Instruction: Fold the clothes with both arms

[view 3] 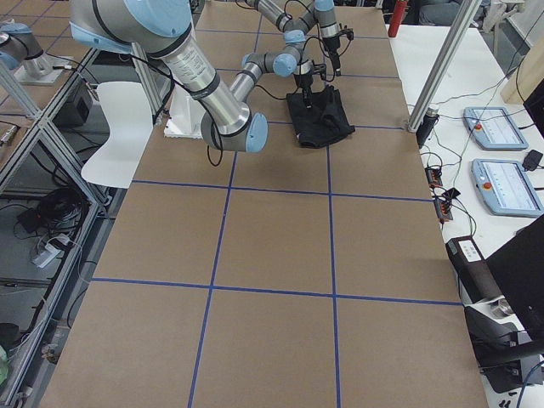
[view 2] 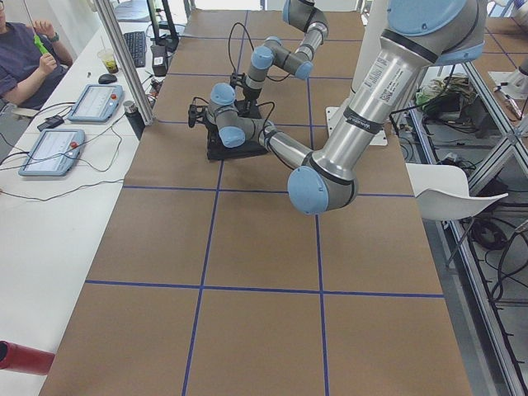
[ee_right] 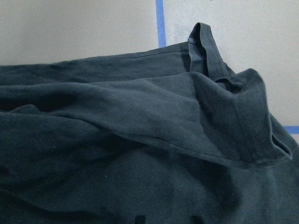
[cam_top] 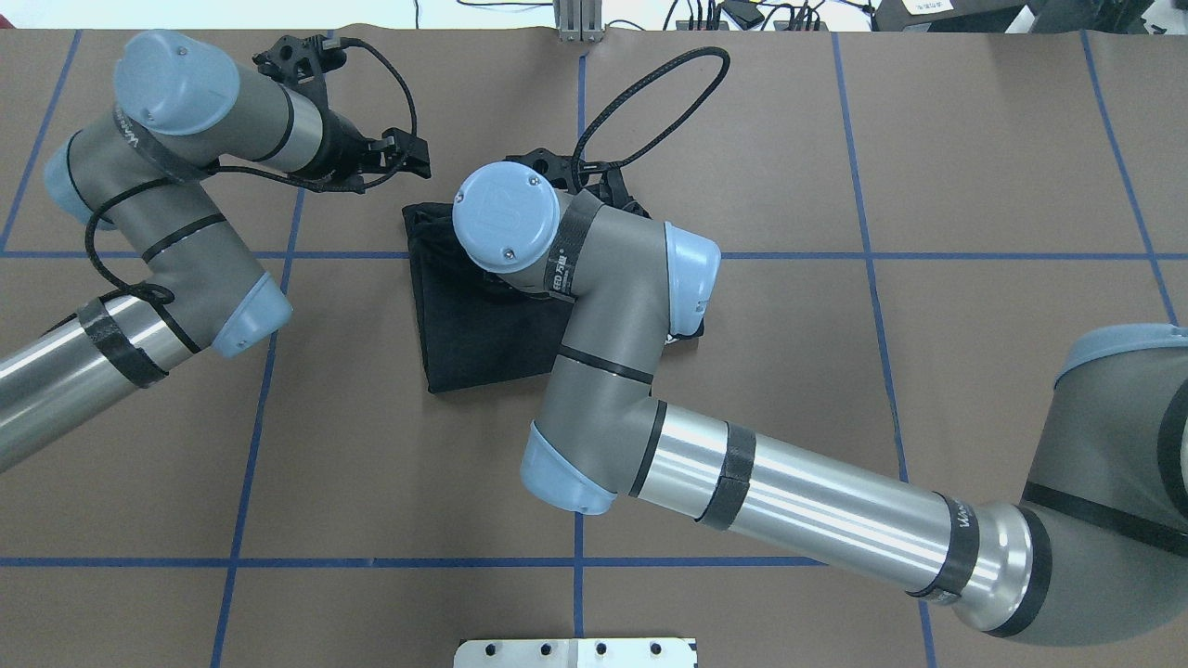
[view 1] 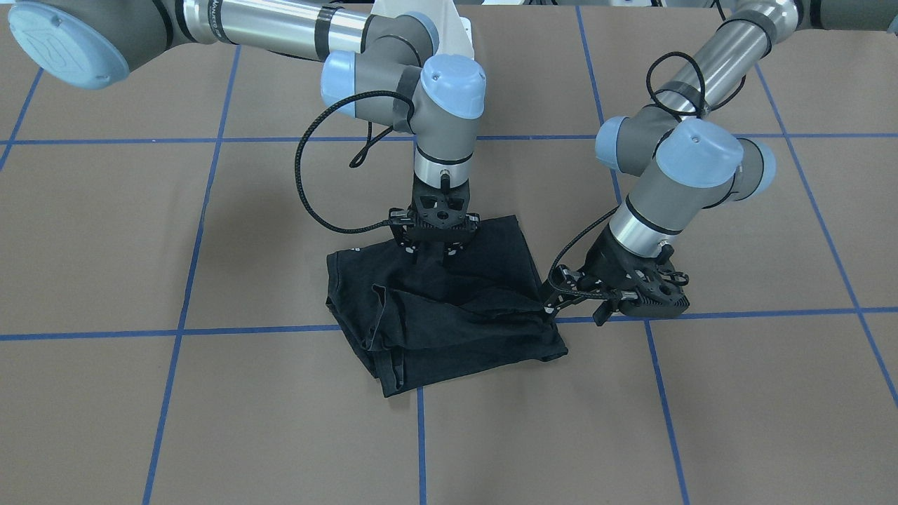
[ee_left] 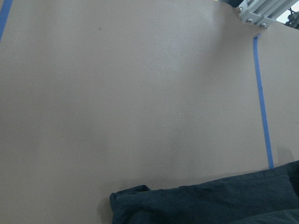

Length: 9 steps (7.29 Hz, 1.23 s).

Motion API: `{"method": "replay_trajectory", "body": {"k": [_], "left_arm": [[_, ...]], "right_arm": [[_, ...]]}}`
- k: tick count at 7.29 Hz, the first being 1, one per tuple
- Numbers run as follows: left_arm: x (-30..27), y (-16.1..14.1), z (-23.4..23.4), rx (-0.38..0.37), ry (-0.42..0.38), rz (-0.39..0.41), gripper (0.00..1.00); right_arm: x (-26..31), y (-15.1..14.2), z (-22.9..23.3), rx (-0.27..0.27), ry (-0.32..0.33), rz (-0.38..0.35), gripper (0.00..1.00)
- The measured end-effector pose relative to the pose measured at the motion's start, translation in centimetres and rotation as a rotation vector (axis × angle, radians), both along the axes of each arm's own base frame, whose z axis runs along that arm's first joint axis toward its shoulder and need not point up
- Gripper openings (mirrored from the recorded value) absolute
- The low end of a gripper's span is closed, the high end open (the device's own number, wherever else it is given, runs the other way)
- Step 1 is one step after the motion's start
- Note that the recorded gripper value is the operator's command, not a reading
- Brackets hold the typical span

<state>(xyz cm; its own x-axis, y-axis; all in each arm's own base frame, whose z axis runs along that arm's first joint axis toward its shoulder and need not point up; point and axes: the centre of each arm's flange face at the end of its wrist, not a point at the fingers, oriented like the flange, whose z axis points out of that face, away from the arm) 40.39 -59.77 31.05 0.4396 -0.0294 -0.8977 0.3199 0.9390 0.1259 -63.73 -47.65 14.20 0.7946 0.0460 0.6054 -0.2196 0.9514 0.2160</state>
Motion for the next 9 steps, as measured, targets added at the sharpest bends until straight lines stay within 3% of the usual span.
{"method": "replay_trajectory", "body": {"k": [2,4,9], "left_arm": [[0.0,0.0,0.0,0.000,0.000,0.000,1.00],[-0.1,0.0,-0.1,0.001,0.001,0.000,1.00],[-1.0,1.0,-0.4,0.013,0.015,-0.001,1.00]], "right_arm": [[-0.7,-1.3,1.6,0.026,0.035,0.018,0.00],[-0.7,-4.1,3.5,0.047,0.027,0.050,0.00],[3.3,-14.6,5.7,0.089,0.030,0.139,0.00]]}}
